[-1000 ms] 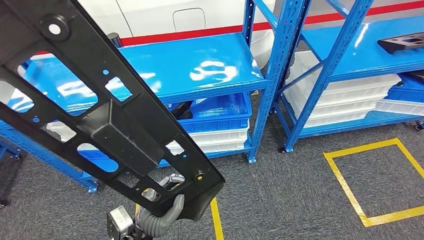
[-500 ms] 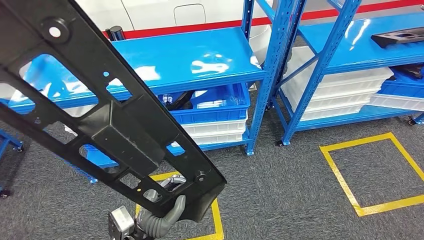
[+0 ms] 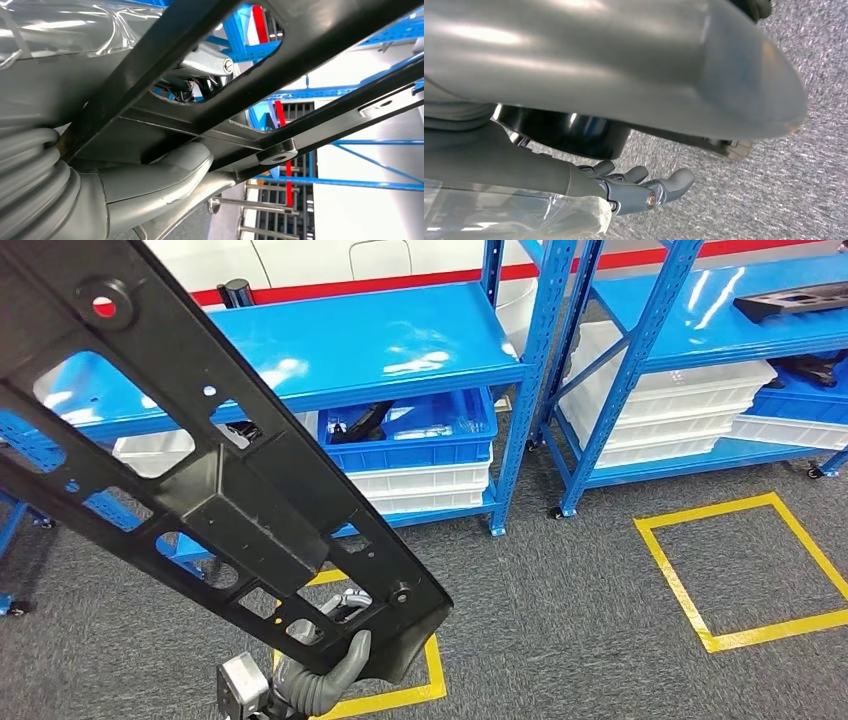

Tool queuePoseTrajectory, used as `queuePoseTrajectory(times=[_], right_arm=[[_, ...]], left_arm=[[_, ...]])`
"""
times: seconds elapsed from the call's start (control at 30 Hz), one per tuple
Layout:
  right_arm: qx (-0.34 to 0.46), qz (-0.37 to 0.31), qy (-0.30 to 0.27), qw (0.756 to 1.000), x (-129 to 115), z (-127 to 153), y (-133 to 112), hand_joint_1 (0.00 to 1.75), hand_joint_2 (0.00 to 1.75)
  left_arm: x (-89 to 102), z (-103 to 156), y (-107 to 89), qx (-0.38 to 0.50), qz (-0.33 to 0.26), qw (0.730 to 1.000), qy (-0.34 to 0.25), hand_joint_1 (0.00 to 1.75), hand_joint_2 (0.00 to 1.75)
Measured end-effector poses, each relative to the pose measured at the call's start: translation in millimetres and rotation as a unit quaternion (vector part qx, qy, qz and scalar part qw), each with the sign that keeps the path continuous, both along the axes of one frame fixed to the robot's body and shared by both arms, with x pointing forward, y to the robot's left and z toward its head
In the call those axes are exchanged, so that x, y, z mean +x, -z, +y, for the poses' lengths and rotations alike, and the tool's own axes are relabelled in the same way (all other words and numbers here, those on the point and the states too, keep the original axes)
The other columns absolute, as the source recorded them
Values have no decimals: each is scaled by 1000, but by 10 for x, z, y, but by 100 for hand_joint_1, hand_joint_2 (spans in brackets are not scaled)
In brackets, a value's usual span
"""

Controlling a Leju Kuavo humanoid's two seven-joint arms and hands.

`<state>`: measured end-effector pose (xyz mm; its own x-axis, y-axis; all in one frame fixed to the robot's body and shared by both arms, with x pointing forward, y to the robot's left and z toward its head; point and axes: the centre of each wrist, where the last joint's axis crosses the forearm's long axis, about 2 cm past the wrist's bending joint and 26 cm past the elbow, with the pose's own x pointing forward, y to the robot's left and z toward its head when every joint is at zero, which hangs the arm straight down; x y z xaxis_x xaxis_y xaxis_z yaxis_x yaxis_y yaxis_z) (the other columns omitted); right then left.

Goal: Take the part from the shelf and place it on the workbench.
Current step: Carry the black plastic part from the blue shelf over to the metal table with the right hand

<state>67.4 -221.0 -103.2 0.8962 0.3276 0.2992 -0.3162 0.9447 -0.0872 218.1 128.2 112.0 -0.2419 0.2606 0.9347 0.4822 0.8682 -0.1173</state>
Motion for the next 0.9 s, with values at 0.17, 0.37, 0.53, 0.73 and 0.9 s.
queuePoseTrajectory(times=[0.17,0.37,0.53,0.73,0.9], right_arm=[[-1,0,-1,1000,-5,-5,1,0,0],[-2,0,-3,1000,-6,-10,2,0,0],[-2,-1,-3,1000,4,-13,1,0,0],[-2,-1,-3,1000,8,-9,0,0,0],[-1,-1,-3,1000,3,-6,0,0,0]], left_arm=[[5,-4,-6,0,-1,1000,0,175,175],[-3,-5,0,0,0,1000,0,175,175],[-1,-5,-2,0,0,1000,0,175,175],[-8,-2,5,0,1,1000,0,175,175],[-5,-2,2,1,0,1000,0,175,175]])
